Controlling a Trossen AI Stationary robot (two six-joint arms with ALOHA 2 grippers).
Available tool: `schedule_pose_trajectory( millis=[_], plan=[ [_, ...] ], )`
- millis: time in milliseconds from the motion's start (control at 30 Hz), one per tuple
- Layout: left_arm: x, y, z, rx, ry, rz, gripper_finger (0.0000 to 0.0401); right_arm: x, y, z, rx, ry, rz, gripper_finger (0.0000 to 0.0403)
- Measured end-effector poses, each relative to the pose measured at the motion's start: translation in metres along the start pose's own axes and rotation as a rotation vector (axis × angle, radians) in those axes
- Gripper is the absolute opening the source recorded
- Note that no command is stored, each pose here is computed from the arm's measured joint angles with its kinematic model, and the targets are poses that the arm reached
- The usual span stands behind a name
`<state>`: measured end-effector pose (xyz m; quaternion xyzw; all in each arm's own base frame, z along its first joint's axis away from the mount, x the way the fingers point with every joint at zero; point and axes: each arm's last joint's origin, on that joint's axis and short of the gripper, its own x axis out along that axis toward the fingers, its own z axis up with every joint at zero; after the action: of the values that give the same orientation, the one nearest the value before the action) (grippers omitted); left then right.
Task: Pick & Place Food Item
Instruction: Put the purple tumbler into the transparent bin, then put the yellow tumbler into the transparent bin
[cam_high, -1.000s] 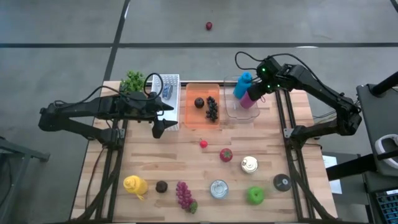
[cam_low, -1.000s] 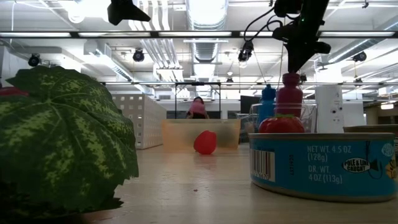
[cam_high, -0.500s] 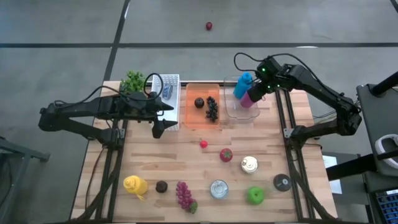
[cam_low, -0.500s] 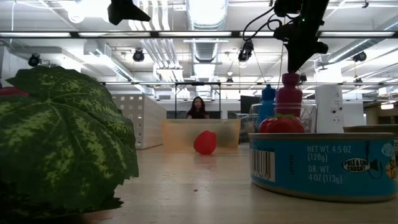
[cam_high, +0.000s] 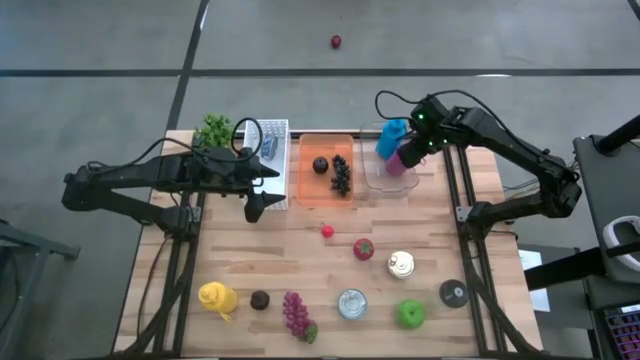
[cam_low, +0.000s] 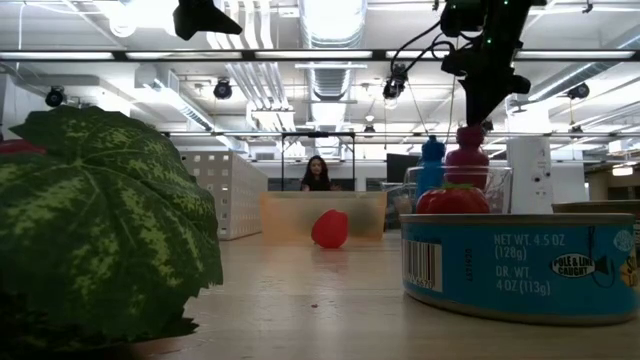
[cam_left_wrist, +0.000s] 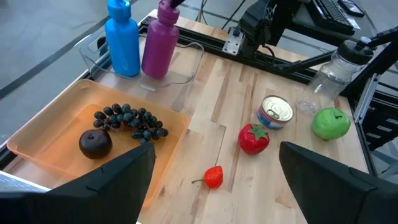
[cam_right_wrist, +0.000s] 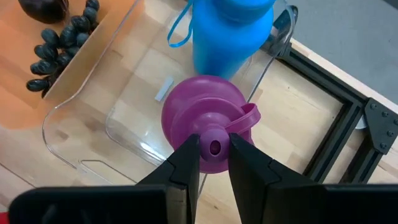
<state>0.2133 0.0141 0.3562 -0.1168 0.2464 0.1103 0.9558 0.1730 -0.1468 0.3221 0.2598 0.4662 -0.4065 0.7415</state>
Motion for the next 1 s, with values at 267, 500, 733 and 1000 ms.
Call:
schedule_pose_trajectory(
  millis=[267, 500, 733, 1000],
  plan=[
    [0.0, 0.0, 0.0, -0.001, 0.0, 0.0, 0.0348, -0.002, 0.0001, 0.0016, 0.015, -0.011, 0.003, 0.0069],
    [0.0, 0.0, 0.0, -0.004, 0.0, 0.0, 0.0346, -0.0016, 0.0001, 0.0017, 0.016, -0.014, 0.002, 0.0106],
    [0.0, 0.0, 0.0, -0.003, 0.0, 0.0, 0.035, -0.0015, 0.0001, 0.0017, 0.032, -0.014, 0.001, 0.0137],
    [0.0, 0.0002, -0.0009, -0.002, 0.009, 0.002, 0.0351, -0.0042, 0.0005, 0.004, 0.045, -0.032, 0.007, 0.015]
  ],
)
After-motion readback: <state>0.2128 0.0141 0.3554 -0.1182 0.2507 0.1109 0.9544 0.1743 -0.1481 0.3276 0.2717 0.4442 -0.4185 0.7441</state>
